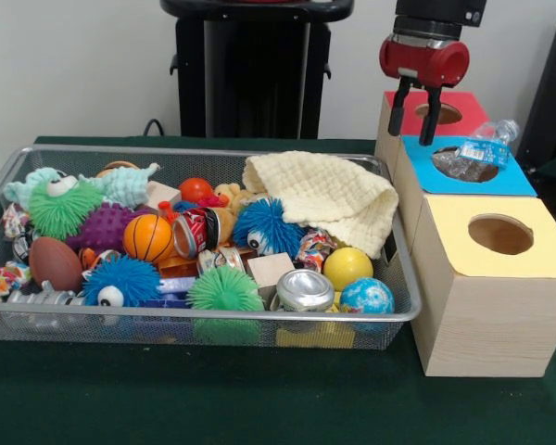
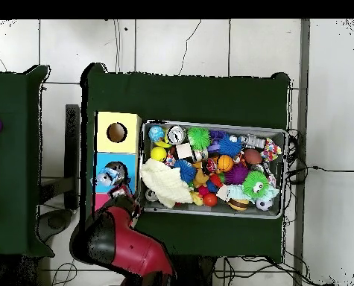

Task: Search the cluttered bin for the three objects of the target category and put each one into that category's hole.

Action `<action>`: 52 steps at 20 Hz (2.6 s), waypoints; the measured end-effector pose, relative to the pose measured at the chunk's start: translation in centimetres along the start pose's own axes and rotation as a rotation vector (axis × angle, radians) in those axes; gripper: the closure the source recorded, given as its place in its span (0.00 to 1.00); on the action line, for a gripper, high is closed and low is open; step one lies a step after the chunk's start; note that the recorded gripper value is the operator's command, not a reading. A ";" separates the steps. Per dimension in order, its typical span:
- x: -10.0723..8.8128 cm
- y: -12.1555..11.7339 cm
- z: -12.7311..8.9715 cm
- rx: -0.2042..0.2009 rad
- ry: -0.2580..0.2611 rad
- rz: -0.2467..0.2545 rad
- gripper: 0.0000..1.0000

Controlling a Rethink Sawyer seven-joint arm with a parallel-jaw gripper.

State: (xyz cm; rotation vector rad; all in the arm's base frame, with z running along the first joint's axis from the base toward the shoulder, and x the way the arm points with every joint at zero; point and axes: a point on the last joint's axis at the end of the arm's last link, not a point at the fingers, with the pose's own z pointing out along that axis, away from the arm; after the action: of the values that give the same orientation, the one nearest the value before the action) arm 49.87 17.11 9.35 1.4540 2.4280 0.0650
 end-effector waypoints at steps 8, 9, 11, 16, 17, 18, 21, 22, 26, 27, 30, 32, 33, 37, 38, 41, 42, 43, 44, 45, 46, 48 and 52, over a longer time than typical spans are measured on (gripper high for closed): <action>-1.4 1.1 -1.1 -0.004 0.017 0.021 0.00; -1.5 1.2 -1.1 -0.003 0.021 0.023 0.00; -1.7 1.3 -1.3 0.000 0.026 0.025 0.00; -2.1 2.4 -1.7 -0.003 0.033 0.022 0.00; -2.0 2.9 -1.8 -0.010 0.030 0.017 0.00; -1.9 3.1 -1.9 -0.014 0.027 0.013 0.00; -1.4 3.7 -2.1 -0.025 0.020 -0.003 0.00; -1.1 3.9 -2.2 -0.029 0.018 -0.011 0.00; -0.1 5.0 -2.4 -0.046 0.009 -0.036 0.00; 0.0 5.1 -2.3 -0.047 0.008 -0.039 0.00; 0.4 5.4 -2.0 -0.048 0.009 -0.047 0.00; 0.5 5.4 -1.7 -0.043 0.010 -0.047 0.00; 0.5 5.3 -1.5 -0.040 0.011 -0.047 0.00; 0.9 4.9 -0.1 -0.016 0.016 -0.049 0.00; 0.9 4.8 0.3 -0.011 0.016 -0.050 0.00; 1.1 4.6 1.4 -0.002 0.012 -0.056 0.00; 1.0 4.7 1.6 -0.004 0.007 -0.057 0.00; 1.0 4.8 1.6 -0.008 0.003 -0.058 0.00; 1.0 4.8 1.6 -0.009 0.003 -0.058 0.00; 1.0 4.8 1.6 -0.009 0.002 -0.059 0.00; 1.0 4.8 1.6 -0.009 0.002 -0.059 0.00; 1.0 4.8 1.6 -0.009 0.002 -0.059 0.00; 1.1 4.8 1.6 -0.013 -0.003 -0.068 0.00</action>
State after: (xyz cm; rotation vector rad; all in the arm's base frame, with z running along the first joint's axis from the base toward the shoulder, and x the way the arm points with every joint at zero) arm 53.95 20.18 8.47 1.3635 2.4675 0.0639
